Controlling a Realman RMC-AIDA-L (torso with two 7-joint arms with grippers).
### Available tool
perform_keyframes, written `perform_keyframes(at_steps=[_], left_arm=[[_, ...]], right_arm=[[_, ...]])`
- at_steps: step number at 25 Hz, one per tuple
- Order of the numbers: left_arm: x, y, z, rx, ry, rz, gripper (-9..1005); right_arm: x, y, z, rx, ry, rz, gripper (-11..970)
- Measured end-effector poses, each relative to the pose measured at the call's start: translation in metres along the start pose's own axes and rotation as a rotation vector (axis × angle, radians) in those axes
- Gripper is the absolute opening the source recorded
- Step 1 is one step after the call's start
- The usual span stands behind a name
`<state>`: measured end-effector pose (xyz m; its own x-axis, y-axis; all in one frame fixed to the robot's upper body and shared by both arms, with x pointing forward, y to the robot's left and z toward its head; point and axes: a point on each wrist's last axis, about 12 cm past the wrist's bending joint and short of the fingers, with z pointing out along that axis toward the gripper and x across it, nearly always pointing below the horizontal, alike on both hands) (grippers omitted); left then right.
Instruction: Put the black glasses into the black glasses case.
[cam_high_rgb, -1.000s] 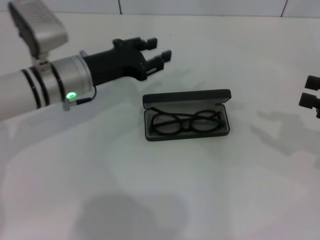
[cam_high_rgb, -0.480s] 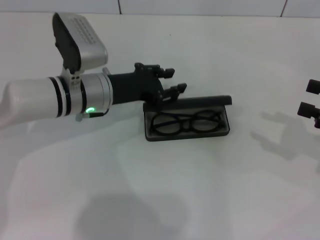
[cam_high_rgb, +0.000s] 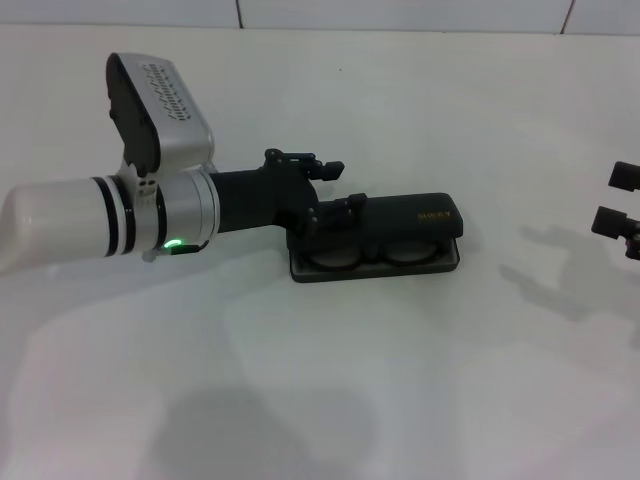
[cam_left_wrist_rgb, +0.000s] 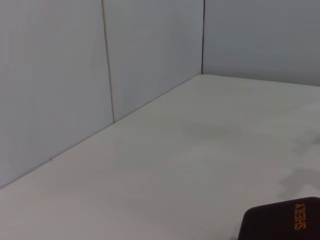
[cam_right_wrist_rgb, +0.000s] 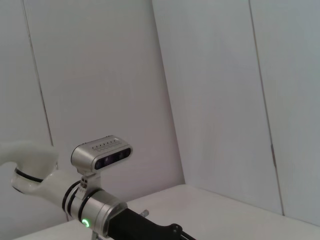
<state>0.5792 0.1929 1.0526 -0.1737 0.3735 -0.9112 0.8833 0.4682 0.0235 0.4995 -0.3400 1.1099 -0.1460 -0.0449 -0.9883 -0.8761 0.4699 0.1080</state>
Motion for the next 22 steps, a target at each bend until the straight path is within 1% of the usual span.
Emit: perform_keyframes(at_steps=[5,12,15,17,21,22], left_arm=[[0.001,-0.001,0.0,0.003,0.001,0.022,500],[0.003,-0.005,0.002,0.027,0.018,0.039,554],[0.001,-0.007,0.0,0.035,-0.001,0.043,577],[-0.003,-0.008,-0.003,0.046,-0.05,0.044,593],[-0.017,-0.012,-0.019,0.105,-0.221,0.031,624],[-0.021,-0.013,-0.027,0.132,-0.271,0.017,631]], right_arm=[[0.001,0.001,0.003,-0.004,0.003,0.006,668],[0.002,-0.001,0.004,0.005,0.006,0.007,685],[0.002,-0.001,0.004,0.006,0.006,0.007,692],[0.002,-0.001,0.004,0.006,0.006,0.007,697],[0.0,-0.001,0.009,-0.006,-0.006,0.0,707],[-0.001,-0.001,0.012,-0.015,-0.013,-0.003,709]])
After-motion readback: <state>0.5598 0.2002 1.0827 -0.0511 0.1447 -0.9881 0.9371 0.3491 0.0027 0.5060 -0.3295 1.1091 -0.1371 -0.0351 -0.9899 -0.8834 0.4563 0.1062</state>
